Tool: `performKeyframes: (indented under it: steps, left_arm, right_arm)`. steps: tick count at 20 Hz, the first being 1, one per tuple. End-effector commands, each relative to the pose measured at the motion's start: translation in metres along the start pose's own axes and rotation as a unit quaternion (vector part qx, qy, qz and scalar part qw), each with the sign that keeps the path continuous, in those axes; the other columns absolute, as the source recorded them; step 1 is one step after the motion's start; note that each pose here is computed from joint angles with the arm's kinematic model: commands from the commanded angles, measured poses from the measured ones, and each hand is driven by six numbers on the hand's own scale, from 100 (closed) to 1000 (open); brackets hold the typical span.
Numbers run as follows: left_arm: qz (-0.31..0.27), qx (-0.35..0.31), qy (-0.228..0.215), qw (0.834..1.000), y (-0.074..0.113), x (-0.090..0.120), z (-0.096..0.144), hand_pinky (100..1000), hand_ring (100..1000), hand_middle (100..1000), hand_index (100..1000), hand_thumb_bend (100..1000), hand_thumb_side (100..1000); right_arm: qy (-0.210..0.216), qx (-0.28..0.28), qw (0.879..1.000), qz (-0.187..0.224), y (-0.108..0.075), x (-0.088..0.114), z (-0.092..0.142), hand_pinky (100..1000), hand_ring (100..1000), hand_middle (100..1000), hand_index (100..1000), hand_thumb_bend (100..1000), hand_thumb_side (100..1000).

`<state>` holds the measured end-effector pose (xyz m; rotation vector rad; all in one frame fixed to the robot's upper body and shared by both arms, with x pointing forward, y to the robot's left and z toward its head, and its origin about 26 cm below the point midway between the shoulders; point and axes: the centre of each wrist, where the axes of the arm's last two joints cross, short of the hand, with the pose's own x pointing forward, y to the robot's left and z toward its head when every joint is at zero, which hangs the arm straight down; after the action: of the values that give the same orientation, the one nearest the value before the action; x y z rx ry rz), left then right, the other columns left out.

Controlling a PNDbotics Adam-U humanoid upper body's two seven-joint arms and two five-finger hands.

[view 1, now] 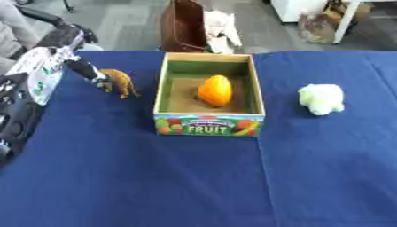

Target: Pick up objects on the table and place them in the box.

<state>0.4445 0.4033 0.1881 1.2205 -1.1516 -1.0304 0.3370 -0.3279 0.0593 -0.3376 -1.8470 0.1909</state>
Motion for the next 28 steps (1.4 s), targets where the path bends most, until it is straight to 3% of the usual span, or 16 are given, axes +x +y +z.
performKeyframes:
  steps: [1, 9, 15, 21, 23, 26, 28]
  left_arm:
    - [-0.005, 0.011, -0.004, 1.0, 0.008, -0.002, -0.004, 742, 717, 715, 790, 836, 253]
    - [-0.009, 0.004, -0.011, 1.0, -0.007, 0.003, -0.007, 732, 707, 710, 786, 844, 261]
    - [-0.014, 0.037, 0.007, 0.999, -0.011, 0.005, -0.008, 706, 678, 677, 769, 747, 262]
    - [-0.019, 0.042, 0.022, 0.999, -0.016, 0.003, -0.007, 587, 475, 473, 634, 548, 261]
    - [-0.019, 0.042, 0.029, 0.999, -0.016, 0.002, -0.007, 515, 338, 319, 502, 463, 244]
    - [-0.014, 0.048, 0.036, 0.998, -0.013, 0.002, -0.006, 463, 222, 182, 393, 440, 243]
    - [-0.009, 0.055, 0.036, 0.998, -0.007, 0.004, -0.005, 454, 202, 160, 375, 436, 245]
  right_arm:
    - [-0.014, -0.003, 1.0, 0.013, -0.009, 0.007, -0.006, 551, 712, 635, 722, 100, 100]
    - [-0.019, -0.001, 1.0, 0.012, -0.008, 0.009, -0.008, 551, 713, 635, 722, 100, 100]
    - [-0.024, 0.001, 1.0, 0.011, -0.007, 0.011, -0.011, 551, 713, 636, 723, 100, 100]
    - [-0.026, 0.002, 1.0, 0.01, -0.007, 0.012, -0.012, 552, 713, 636, 723, 100, 100]
    - [-0.027, 0.003, 1.0, 0.01, -0.006, 0.012, -0.012, 552, 713, 636, 723, 100, 100]
    - [-0.027, 0.003, 1.0, 0.01, -0.006, 0.012, -0.012, 552, 713, 636, 723, 100, 100]
    - [-0.026, 0.003, 1.0, 0.01, -0.006, 0.012, -0.012, 552, 713, 636, 723, 100, 100]
